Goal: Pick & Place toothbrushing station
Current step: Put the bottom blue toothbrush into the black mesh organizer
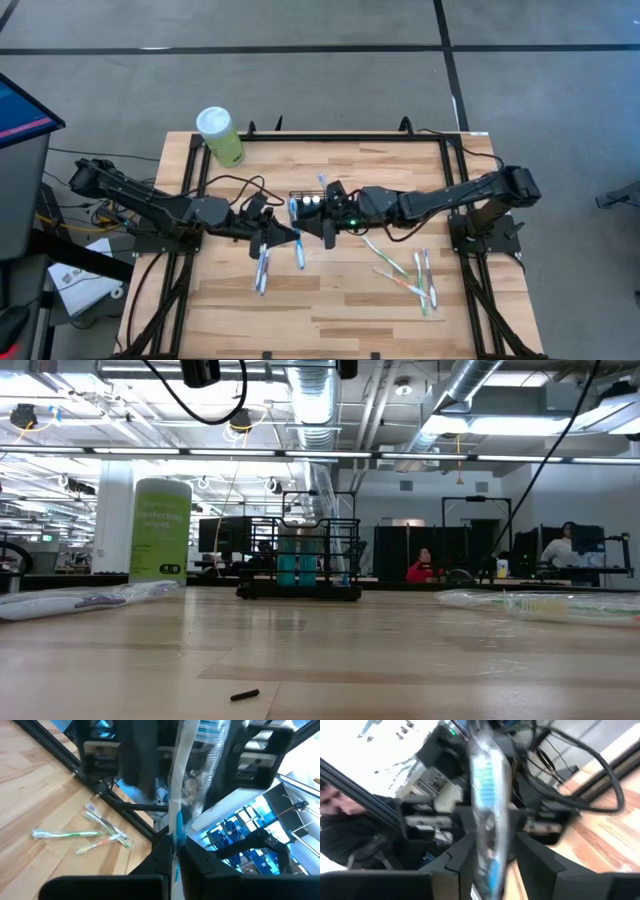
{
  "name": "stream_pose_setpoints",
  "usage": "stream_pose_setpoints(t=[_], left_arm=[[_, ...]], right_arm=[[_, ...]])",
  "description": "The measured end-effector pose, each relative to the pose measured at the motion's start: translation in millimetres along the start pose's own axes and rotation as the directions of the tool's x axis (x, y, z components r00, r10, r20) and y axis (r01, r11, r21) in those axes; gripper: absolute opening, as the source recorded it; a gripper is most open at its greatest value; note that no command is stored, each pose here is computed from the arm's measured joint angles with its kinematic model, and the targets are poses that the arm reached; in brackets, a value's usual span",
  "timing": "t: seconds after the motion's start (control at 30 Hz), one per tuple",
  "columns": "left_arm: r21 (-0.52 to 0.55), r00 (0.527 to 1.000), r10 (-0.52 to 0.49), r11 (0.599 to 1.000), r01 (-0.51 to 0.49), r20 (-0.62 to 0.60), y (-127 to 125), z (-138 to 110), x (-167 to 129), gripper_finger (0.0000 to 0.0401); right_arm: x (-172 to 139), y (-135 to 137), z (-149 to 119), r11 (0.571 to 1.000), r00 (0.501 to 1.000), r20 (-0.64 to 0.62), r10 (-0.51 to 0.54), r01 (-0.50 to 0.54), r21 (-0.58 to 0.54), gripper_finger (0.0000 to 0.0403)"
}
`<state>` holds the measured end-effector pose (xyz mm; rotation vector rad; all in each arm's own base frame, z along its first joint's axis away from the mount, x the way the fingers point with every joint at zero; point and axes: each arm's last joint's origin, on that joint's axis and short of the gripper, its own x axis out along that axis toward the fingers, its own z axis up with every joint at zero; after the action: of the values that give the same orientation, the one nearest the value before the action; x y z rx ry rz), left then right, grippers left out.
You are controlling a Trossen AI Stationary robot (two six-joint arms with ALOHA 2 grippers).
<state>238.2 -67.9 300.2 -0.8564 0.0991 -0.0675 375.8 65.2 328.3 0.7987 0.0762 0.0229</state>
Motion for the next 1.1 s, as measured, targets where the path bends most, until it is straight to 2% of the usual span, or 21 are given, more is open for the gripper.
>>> stream_pose_setpoints(t=[0.67,1.0,1.1], left_arm=[[-0.001,1.000,-0.003,1.000,0.003,-0.018,0.6,-0.7,0.1,0.0006],[-0.001,0.999,-0.006,1.000,0.006,-0.035,1.0,-1.6,0.1,0.0006],[-0.001,0.999,0.006,1.000,-0.006,-0.046,2.6,-2.9,0.2,0.0006]], right_arm=[[-0.1,-0.5,-0.2,1.000,1.000,-0.006,-0.007,0.007,0.003,0.0089],[3.7,-4.3,-3.9,0.999,1.000,-0.018,-0.016,0.016,0.028,0.0017],[5.6,-6.1,-6.3,0.999,0.999,-0.025,-0.022,0.023,0.026,0.0009]])
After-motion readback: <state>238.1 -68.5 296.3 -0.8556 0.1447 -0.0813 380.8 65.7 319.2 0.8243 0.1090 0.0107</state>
